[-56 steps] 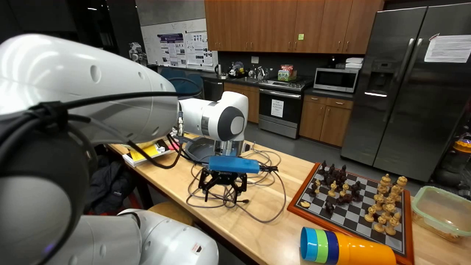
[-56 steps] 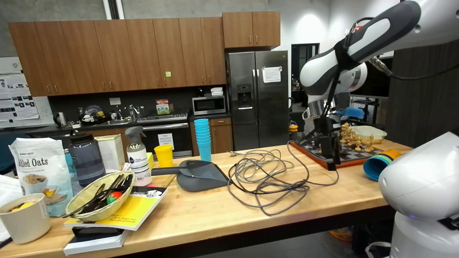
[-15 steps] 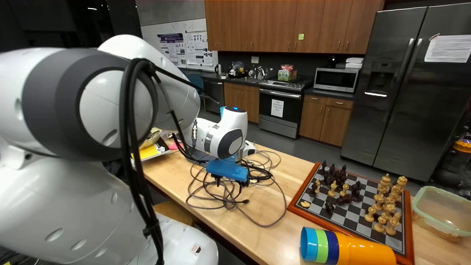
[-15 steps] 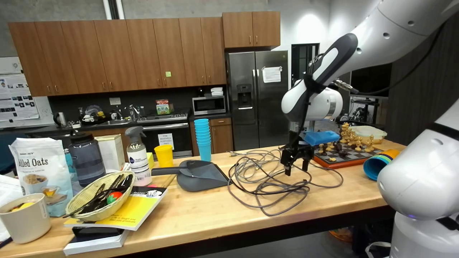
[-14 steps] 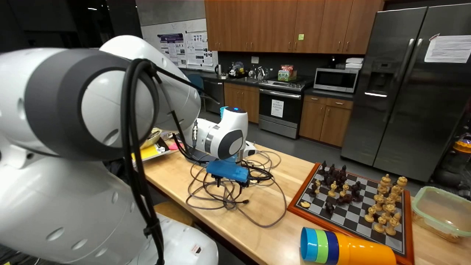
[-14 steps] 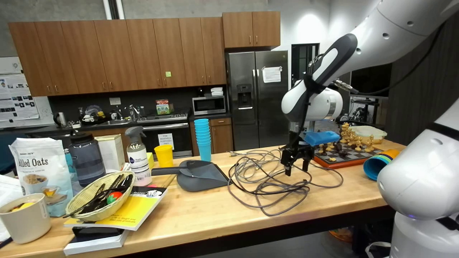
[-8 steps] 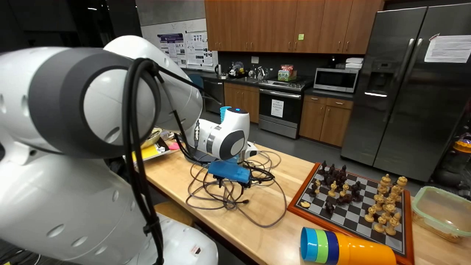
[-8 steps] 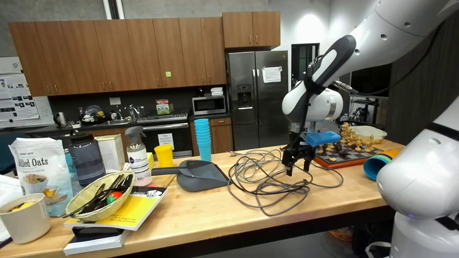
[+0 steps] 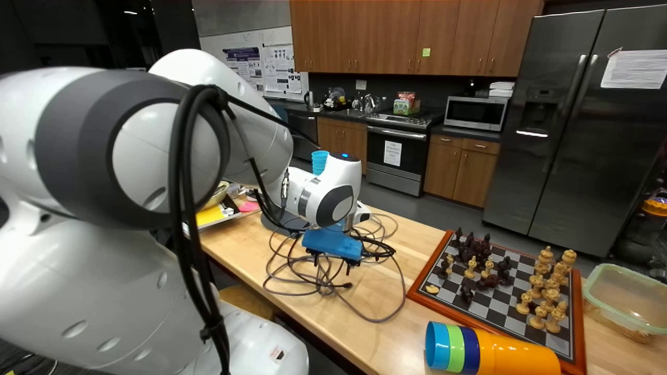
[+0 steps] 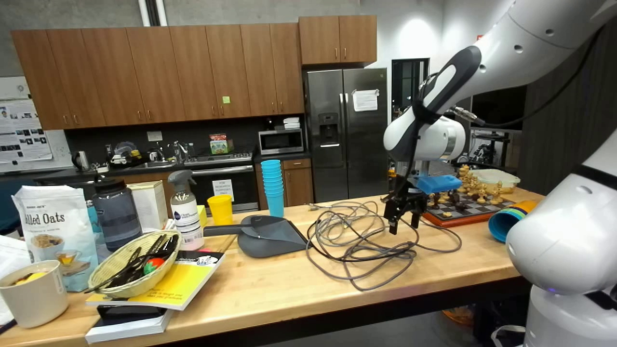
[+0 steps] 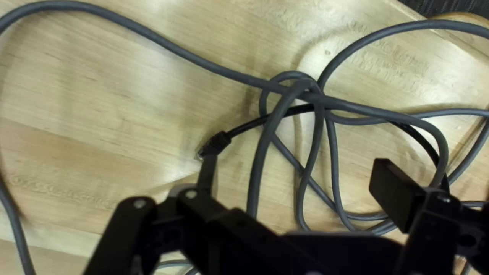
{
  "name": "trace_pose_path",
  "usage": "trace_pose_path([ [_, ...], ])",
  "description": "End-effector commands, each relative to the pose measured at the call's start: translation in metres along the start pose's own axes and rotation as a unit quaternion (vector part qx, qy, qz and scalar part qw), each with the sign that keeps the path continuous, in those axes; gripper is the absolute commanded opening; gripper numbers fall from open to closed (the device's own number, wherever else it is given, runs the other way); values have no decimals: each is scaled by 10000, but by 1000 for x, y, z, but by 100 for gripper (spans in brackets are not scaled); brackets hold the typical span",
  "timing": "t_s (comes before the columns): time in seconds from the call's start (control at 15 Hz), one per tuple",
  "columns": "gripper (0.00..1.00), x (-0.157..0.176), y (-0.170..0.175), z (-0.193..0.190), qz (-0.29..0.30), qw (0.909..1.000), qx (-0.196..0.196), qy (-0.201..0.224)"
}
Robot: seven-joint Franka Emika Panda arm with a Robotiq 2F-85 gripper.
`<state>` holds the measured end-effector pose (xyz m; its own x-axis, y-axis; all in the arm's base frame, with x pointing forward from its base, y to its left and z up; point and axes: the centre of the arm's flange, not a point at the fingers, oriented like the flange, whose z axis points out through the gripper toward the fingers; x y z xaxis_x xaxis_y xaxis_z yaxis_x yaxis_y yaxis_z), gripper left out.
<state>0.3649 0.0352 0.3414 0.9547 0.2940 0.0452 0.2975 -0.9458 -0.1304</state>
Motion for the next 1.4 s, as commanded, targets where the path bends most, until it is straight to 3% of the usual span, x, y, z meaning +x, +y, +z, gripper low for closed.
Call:
trace_pose_path([
  [0.0,74,1,5,-4,-166,9998,84,-22],
  [0.67,1,6,-5,-1,-415,9990,44,-161],
  [1.07,2,8,-30,-11,-815,9961,-92,-336],
  [1.33,2,7,-49,-40,-1262,9911,-153,-383],
])
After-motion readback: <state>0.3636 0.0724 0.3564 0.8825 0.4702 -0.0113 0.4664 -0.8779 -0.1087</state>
